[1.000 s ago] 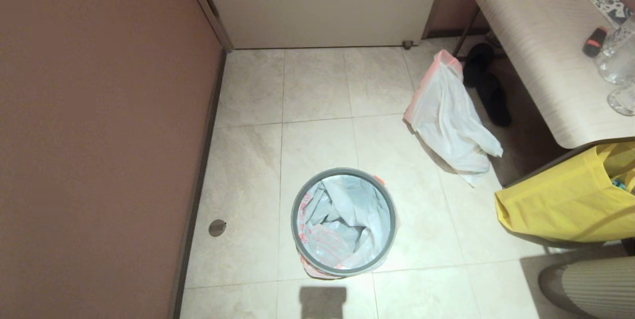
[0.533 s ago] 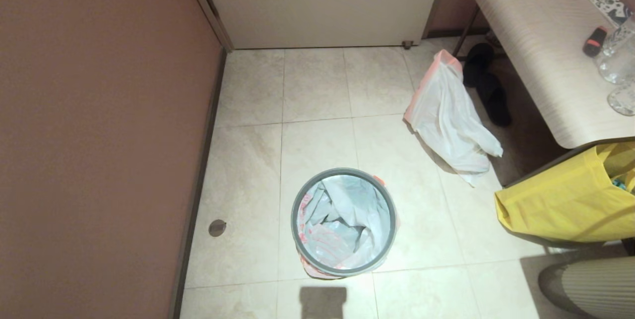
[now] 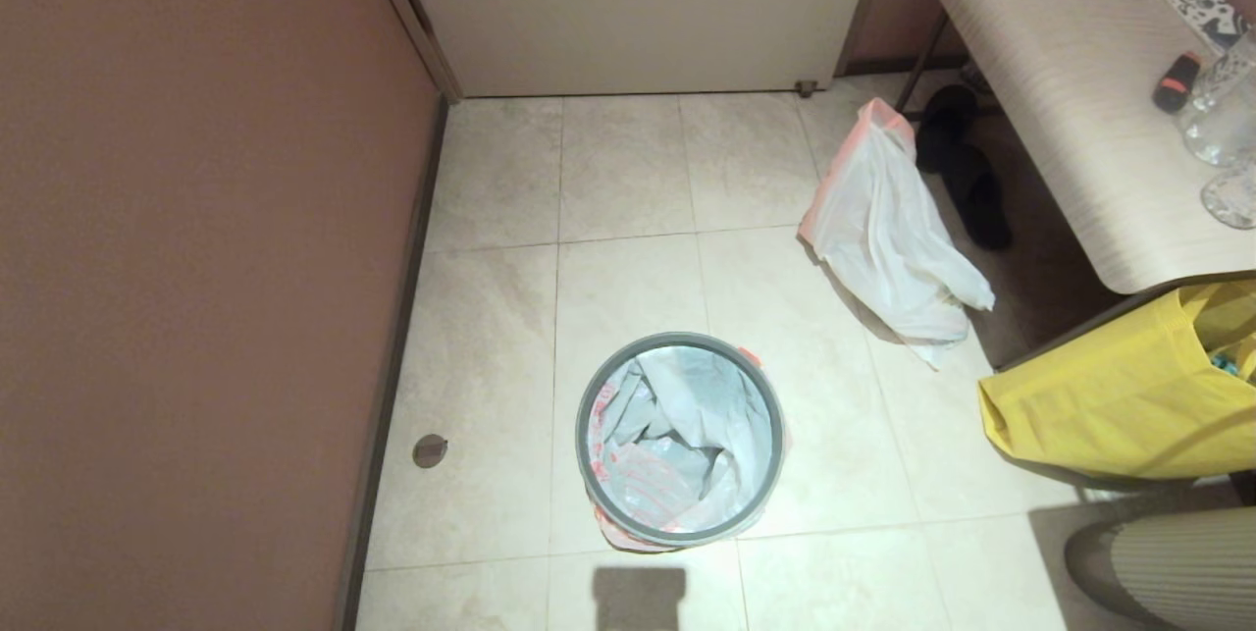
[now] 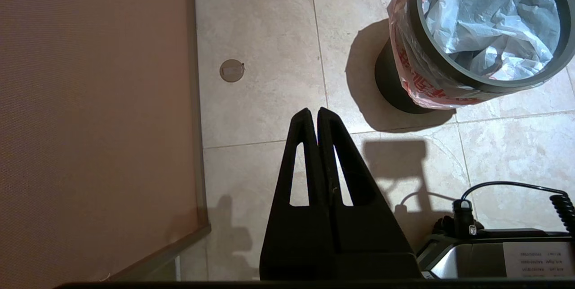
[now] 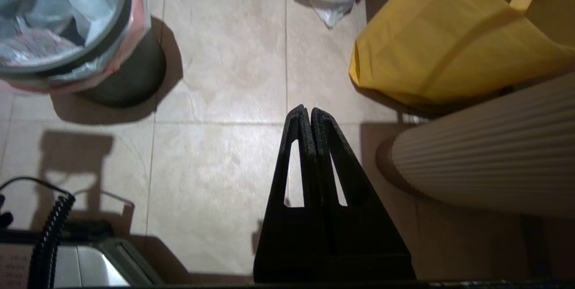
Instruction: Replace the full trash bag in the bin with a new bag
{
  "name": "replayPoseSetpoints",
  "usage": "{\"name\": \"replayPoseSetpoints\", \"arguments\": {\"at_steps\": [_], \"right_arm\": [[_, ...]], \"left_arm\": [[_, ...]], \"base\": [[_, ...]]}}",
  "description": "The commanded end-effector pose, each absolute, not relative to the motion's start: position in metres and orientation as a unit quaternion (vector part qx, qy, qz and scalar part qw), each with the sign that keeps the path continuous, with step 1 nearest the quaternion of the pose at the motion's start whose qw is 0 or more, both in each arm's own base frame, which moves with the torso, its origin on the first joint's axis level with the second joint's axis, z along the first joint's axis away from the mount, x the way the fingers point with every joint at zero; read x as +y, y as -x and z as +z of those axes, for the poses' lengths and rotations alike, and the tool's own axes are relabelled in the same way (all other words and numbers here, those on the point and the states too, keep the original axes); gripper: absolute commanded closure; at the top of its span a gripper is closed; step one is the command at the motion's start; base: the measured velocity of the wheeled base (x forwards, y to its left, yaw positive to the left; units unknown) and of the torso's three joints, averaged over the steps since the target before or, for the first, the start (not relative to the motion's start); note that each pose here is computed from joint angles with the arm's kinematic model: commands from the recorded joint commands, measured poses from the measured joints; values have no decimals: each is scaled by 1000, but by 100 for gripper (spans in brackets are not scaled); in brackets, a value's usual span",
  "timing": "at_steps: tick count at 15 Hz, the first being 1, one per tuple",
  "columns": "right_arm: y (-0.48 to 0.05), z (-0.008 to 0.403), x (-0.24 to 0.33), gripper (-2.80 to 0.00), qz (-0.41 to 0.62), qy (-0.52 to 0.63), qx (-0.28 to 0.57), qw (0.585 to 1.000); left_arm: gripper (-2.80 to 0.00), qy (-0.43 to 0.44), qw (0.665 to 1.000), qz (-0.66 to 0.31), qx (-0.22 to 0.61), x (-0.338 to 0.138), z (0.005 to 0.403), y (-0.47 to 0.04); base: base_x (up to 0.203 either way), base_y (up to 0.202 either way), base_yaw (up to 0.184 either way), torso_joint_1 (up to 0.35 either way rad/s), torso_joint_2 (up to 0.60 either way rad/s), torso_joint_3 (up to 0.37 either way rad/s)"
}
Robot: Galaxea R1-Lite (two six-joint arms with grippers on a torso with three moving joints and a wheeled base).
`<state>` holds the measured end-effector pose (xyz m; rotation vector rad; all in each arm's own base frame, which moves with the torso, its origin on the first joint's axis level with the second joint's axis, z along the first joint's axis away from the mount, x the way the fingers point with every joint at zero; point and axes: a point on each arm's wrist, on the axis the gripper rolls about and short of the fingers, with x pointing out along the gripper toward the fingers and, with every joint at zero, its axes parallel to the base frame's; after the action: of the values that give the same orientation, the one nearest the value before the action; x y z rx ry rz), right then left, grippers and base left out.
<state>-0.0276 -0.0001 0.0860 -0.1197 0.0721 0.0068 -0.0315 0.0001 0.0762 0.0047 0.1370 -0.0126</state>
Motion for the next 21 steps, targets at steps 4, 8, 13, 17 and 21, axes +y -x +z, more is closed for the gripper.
{"name": "replayPoseSetpoints", "arguments": {"at_steps": [4, 8, 13, 17, 21], "right_arm": [[23, 76, 0, 0, 11, 44, -4, 999], [23, 76, 0, 0, 3, 10, -4, 1000], [23, 76, 0, 0, 3, 8, -4, 1000], [23, 76, 0, 0, 2, 1, -4, 1000], [23, 76, 0, 0, 2, -1, -4, 1000]], "left_arm": [[0, -2, 997, -5, 70, 0, 76, 31], [0, -2, 997, -5, 70, 0, 76, 31], [0, -2, 997, -5, 70, 0, 76, 31], [0, -2, 997, -5, 70, 0, 76, 31], [0, -2, 997, -5, 70, 0, 76, 31]], "base": [[0, 0, 0, 0, 0, 0], [0, 0, 0, 0, 0, 0], [0, 0, 0, 0, 0, 0], [0, 0, 0, 0, 0, 0], [0, 0, 0, 0, 0, 0]]}}
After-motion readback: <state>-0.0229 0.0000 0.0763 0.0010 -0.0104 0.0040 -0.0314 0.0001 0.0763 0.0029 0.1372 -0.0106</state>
